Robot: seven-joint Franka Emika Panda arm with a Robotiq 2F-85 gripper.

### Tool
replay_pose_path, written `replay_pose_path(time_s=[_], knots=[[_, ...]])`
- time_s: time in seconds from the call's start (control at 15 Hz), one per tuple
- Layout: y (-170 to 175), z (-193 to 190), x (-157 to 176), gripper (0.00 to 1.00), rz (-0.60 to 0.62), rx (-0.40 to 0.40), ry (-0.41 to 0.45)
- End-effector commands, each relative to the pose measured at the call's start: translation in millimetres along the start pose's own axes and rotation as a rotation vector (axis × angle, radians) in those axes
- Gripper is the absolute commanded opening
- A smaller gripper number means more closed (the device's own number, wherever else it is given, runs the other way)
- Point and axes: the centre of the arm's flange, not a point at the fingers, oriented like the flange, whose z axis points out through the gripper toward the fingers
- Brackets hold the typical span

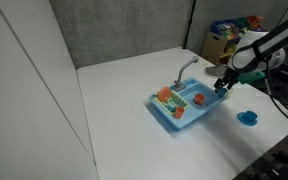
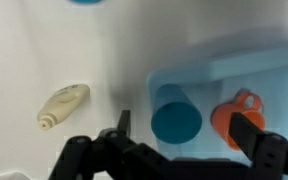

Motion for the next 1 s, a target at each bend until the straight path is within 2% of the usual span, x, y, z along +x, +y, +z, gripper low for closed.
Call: replay_pose_path(time_s=[0.0, 0.13, 0.33, 0.47, 0.6, 0.87, 0.93], knots=[[3.0, -0.1, -0.4, 1.00, -0.009, 0.008, 0.023], [3.9, 0.2, -0.3, 0.81, -0.007, 0.007, 0.023], [4.6, -0.8, -1.2, 0.61, -0.005, 0.006, 0.022], [5.5, -3.6, -2.1, 0.60, -0.001, 0.009, 0.022], [6.1, -11.3, -3.9, 0.45, 0.001, 0.021, 0.018], [0.6, -31.6, -3.8, 0.26, -0.002, 0.030, 0.033], [-2.7, -38.0, -3.4, 0.17, -0.008, 0.034, 0.037]])
